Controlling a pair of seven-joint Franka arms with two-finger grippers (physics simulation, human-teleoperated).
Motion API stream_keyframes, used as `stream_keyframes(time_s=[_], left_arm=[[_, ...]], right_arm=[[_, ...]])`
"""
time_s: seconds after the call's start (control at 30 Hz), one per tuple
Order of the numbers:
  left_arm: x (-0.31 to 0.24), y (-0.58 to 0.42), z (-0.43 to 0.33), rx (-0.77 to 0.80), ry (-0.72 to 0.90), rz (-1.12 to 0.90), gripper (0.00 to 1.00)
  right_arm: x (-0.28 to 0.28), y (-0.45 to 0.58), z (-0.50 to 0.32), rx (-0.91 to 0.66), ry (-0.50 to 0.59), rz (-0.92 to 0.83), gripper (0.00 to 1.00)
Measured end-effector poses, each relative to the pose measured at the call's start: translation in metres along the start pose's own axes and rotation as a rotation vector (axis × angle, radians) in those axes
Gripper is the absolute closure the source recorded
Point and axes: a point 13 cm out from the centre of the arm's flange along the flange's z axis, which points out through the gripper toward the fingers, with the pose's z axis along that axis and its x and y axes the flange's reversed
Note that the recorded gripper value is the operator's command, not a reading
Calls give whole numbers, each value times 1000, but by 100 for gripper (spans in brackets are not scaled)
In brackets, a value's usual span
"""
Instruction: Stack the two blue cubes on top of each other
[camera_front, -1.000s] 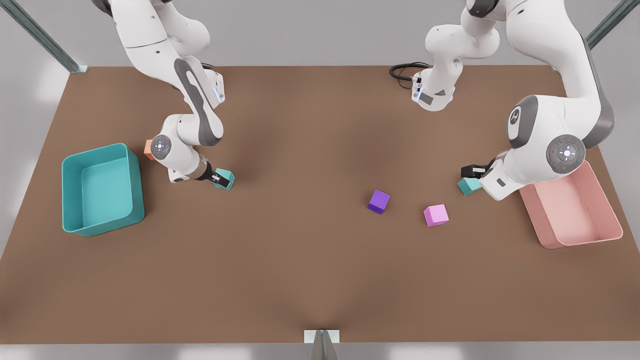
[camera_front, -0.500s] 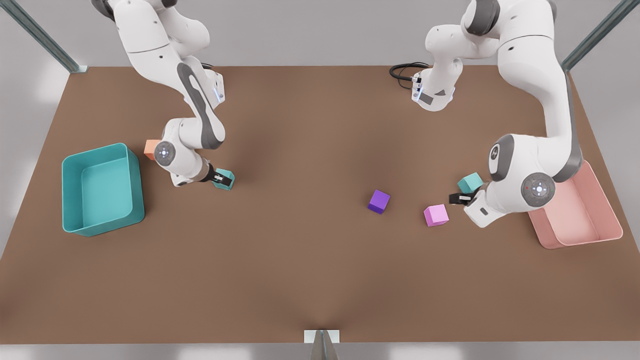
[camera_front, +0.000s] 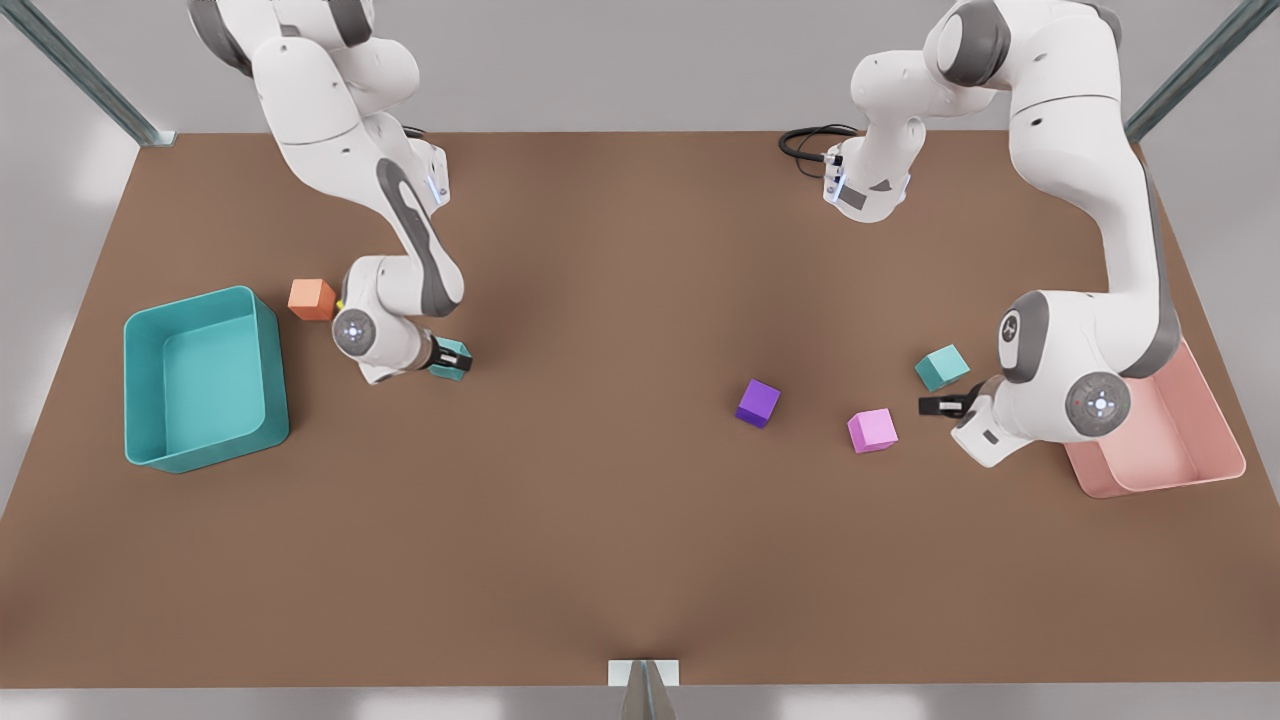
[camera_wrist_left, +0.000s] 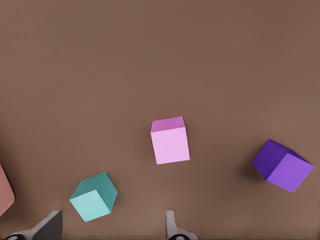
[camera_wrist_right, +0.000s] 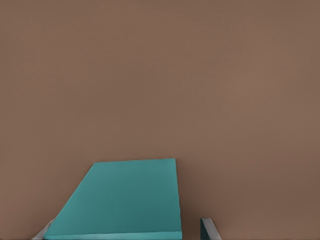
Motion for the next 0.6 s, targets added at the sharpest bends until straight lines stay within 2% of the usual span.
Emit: stream_keyframes(time_s=[0.07,0.1,0.17,0.2,0.37,0.47,0.6], left_arm=[[2,0,2,-1,13,-1,0],[3,0,3,-1,18,-1,0],[7,0,3,-2,31,-2,0],[9,2,4,-2,38,-4,0],[17,-2,2,-5,61,-5,0],[24,-5,-12,-5,49,-10,0],[51,15,-53,-9,3,-55,0]], right_arm=[[-1,0,4,6,4,-6,4],[-2,0,6,8,6,-9,10],[-2,-1,9,12,10,-14,35],[-2,-1,9,10,10,-17,38],[-18,19,-20,-29,-13,-52,39],[-41,55,-67,-73,-48,-96,39],[-69,174,-110,-128,-110,-216,38]])
